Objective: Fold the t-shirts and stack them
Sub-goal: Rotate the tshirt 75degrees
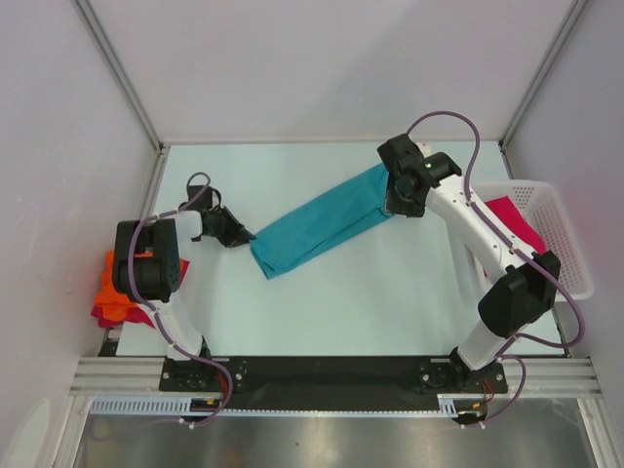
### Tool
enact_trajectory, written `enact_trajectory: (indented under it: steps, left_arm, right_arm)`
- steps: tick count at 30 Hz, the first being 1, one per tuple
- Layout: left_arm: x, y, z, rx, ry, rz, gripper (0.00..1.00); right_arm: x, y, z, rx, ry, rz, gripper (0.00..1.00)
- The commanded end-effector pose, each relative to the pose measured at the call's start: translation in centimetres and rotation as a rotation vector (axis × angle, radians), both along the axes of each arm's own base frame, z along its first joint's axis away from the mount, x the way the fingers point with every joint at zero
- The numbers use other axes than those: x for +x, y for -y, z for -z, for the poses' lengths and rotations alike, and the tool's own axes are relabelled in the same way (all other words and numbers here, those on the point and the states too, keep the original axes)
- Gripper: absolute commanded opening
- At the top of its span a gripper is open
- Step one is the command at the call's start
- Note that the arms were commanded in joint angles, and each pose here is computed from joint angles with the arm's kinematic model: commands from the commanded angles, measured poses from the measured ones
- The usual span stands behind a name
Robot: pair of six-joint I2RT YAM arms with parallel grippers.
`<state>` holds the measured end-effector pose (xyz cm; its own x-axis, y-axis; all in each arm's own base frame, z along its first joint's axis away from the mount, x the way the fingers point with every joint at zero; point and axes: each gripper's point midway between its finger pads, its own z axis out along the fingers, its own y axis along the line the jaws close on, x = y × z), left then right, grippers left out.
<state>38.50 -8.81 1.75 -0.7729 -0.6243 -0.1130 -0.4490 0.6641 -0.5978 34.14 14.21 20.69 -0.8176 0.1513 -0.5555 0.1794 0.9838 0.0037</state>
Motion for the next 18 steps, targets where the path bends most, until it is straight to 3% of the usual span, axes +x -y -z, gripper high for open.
enact_trajectory:
  steps: [1,10,18]
  left_arm:
    - [-2.9,0.7,0.8,-0.011,-0.065,0.021,0.00]
    - [-5.0,1.3,-4.8,-0.032,0.022,0.028,0.00]
    - [-11.8,5.9,-6.8,-0.058,0.061,0.135,0.00]
  right_arm:
    - [-0.4,0.1,-1.7,0.025,0.045,0.005,0.44]
    - [-0.1,0.0,-2.2,0.034,0.070,-0.006,0.44]
    - [0.3,-1.0,-0.9,0.056,0.043,-0.024,0.45]
